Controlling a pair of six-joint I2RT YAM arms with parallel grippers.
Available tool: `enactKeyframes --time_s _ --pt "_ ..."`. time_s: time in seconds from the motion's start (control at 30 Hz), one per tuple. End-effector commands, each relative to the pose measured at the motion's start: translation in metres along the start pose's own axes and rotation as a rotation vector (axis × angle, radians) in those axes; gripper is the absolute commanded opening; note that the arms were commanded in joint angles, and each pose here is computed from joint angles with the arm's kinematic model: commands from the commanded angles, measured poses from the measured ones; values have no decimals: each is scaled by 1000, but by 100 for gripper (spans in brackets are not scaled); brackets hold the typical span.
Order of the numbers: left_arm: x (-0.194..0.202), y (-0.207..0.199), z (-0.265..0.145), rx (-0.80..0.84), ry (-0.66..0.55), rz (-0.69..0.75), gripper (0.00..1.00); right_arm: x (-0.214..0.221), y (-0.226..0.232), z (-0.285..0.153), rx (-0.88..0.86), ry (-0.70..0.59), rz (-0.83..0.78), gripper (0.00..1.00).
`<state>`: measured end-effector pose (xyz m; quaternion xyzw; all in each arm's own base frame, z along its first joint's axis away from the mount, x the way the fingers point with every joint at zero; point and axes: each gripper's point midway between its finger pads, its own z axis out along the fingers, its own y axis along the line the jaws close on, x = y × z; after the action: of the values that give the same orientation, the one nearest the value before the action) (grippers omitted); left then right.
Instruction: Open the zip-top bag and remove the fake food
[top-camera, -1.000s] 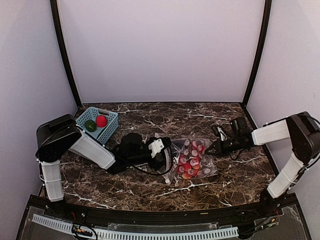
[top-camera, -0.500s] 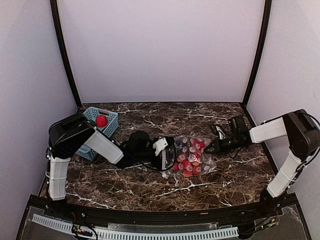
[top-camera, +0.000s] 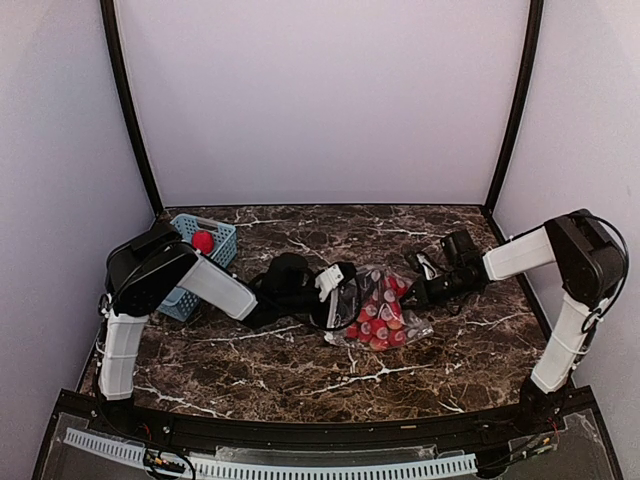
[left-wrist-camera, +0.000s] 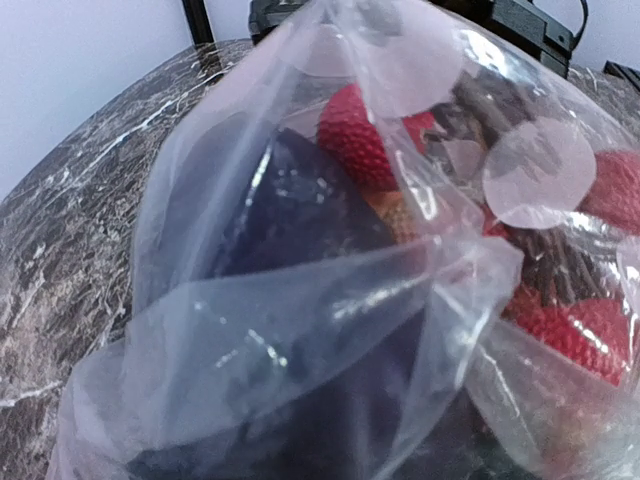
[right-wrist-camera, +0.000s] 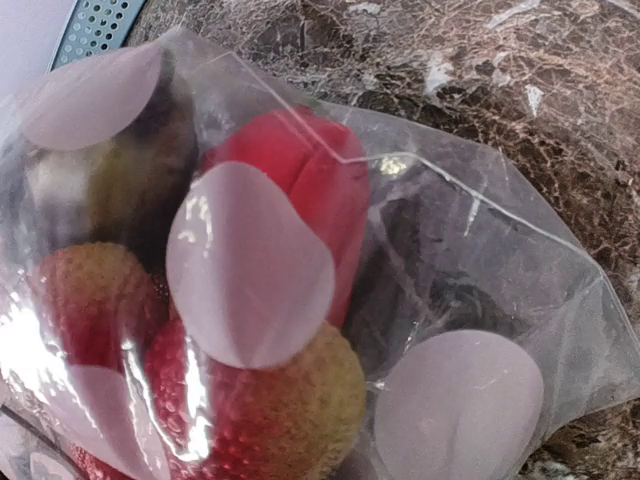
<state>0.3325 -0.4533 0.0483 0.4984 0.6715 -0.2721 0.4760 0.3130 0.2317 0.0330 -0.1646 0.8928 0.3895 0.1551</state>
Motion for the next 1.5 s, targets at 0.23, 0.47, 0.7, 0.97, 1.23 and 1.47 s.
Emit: enactKeyframes --time_s 0.23,0.47,0.7,0.97,1.23,1.47 --pt "12 -30 -56 48 16 -60 39 1 -5 -28 6 -81 46 0" --pt "34 -48 -98 57 57 -64 40 1 -17 -50 48 -143 86 0" --pt "60 -54 -114 47 132 -43 45 1 -19 -54 49 -152 94 0" --pt "55 -65 -117 19 168 74 55 2 -18 -54 46 -148 89 0" --pt "44 -67 -120 -13 131 53 74 6 -18 -52 38 -139 100 0" --pt "29 -68 -106 -24 82 34 79 4 -17 -53 33 -142 97 0"
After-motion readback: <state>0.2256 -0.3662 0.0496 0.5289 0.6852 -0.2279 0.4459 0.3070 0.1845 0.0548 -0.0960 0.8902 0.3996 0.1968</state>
